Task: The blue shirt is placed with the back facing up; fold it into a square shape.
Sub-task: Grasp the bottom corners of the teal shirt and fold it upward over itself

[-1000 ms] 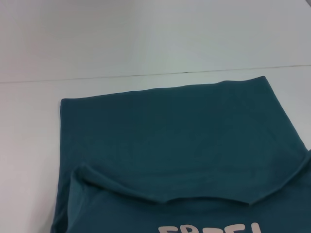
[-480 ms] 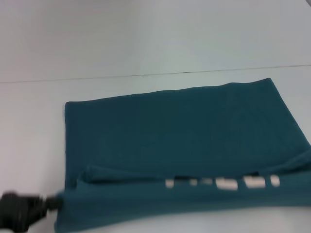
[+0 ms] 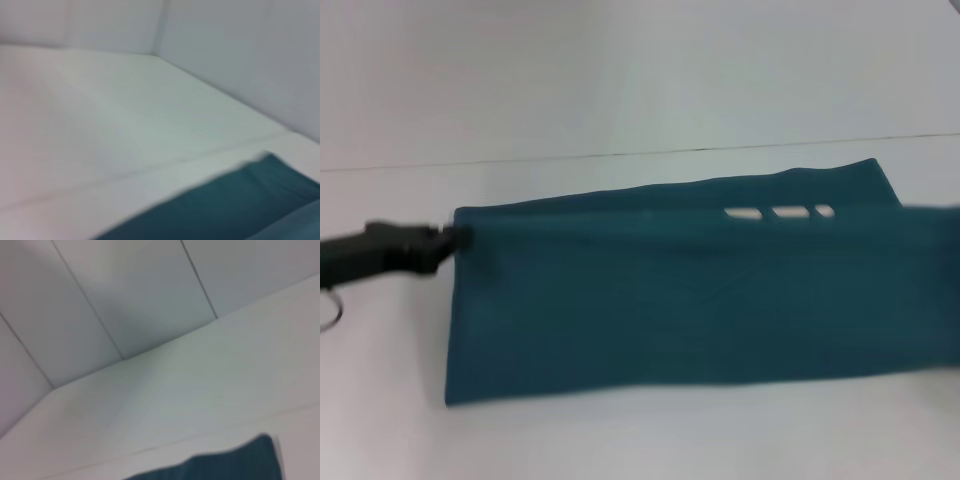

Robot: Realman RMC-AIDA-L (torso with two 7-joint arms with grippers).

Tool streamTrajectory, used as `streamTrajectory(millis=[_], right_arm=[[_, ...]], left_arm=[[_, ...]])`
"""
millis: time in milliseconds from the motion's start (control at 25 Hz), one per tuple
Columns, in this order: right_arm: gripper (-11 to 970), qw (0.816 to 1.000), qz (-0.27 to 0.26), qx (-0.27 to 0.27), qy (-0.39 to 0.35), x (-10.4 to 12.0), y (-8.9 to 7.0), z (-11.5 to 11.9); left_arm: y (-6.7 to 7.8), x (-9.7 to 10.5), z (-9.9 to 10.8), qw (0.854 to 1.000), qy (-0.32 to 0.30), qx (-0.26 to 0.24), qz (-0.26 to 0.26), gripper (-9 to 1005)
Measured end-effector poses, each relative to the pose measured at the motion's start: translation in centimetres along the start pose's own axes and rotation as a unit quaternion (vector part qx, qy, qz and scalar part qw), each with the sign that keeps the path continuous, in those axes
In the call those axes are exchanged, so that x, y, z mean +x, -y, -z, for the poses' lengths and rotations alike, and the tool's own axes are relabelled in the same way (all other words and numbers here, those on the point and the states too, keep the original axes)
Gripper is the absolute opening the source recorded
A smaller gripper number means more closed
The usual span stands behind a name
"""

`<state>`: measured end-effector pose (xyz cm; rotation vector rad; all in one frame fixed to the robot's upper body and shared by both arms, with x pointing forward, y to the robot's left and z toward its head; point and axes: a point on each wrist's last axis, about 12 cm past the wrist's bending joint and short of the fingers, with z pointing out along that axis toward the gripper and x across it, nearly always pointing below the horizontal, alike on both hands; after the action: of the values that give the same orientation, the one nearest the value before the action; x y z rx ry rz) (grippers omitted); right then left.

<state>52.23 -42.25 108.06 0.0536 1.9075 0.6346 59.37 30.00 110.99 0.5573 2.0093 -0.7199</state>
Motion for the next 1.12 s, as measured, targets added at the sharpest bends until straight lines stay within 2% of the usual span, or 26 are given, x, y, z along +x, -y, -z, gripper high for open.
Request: streamTrajectory(millis=[240, 520, 720, 1120], right_arm=[[31, 0.998, 0.05, 0.035, 0.003, -1.2, -1.5, -6.6], [32, 0.991, 0.109, 0.08, 0.017, -1.2, -3.3, -11.5], [32, 0.986, 0.128, 0.102, 0.025, -1.1, -3.9, -12.8], [62, 0.981, 0.137, 0.123, 0.055, -1.1, -4.1, -13.2]], left_arm=[[-1.3, -1.8, -3.8, 0.995, 0.002, -0.097, -0.015, 5], [-1.4, -2.3, -6.7, 0.984, -0.003, -0.174, -0.045, 6], [-1.2, -2.8, -7.8, 0.978, 0.011, -0.197, -0.065, 6], [-0.9, -3.7, -9.1, 0.971, 0.041, -0.218, -0.09, 5]])
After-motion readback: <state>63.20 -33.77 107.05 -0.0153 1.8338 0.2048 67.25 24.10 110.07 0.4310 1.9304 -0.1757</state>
